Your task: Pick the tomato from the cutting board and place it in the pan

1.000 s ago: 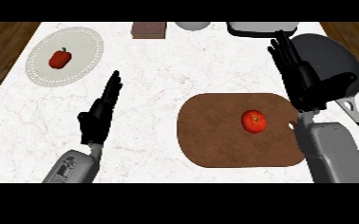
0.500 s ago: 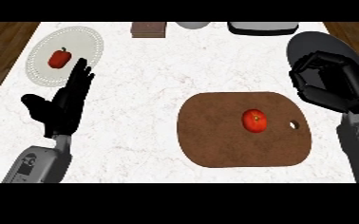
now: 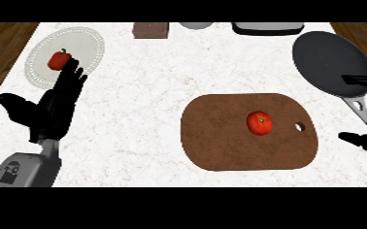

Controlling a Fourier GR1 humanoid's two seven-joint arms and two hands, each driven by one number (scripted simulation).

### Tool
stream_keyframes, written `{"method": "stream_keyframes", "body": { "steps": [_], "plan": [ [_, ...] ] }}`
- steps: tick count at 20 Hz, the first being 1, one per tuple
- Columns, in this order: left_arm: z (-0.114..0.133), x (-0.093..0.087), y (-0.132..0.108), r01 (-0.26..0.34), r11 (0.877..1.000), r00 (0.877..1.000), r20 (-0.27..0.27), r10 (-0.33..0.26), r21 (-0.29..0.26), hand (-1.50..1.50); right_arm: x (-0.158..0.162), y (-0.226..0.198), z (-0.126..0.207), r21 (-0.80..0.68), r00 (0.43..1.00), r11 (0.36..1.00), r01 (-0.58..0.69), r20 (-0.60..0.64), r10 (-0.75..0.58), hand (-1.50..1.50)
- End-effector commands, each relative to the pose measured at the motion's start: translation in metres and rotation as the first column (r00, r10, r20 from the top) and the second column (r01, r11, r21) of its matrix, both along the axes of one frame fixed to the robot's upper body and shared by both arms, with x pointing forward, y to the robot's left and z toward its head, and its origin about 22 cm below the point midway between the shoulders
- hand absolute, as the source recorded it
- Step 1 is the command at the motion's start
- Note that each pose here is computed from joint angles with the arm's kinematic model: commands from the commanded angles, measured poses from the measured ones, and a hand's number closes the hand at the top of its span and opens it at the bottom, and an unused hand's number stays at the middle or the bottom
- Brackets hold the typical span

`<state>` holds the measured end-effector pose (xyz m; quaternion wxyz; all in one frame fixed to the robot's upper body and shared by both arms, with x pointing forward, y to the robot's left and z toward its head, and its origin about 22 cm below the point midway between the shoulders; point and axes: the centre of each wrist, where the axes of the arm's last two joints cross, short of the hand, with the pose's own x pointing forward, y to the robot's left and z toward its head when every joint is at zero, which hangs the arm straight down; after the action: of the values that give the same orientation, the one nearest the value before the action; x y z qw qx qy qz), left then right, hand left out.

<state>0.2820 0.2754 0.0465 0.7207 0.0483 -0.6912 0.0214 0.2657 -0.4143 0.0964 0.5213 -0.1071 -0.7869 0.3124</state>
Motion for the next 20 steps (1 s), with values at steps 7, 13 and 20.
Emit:
{"method": "stream_keyframes", "body": {
  "steps": [7, 13, 20],
  "plan": [
    [0.026, 0.018, -0.012, 0.026, 1.0, 1.0, 0.004, -0.026, 0.018, 0.0, 0.049, 0.036, 0.058, -0.366, 0.995, 0.925, -0.099, -0.023, 0.097, -1.5],
    [0.013, 0.001, 0.003, 0.02, 1.0, 1.0, 0.009, -0.02, -0.004, 0.0, 0.053, 0.104, 0.07, -0.564, 0.991, 0.816, -0.128, -0.097, 0.088, -1.5],
    [0.018, 0.0, 0.0, 0.036, 0.999, 0.999, -0.007, -0.036, -0.007, 0.0, 0.065, 0.119, 0.067, -0.716, 0.92, 0.607, -0.345, -0.387, 0.066, -1.5]
  ]
}}
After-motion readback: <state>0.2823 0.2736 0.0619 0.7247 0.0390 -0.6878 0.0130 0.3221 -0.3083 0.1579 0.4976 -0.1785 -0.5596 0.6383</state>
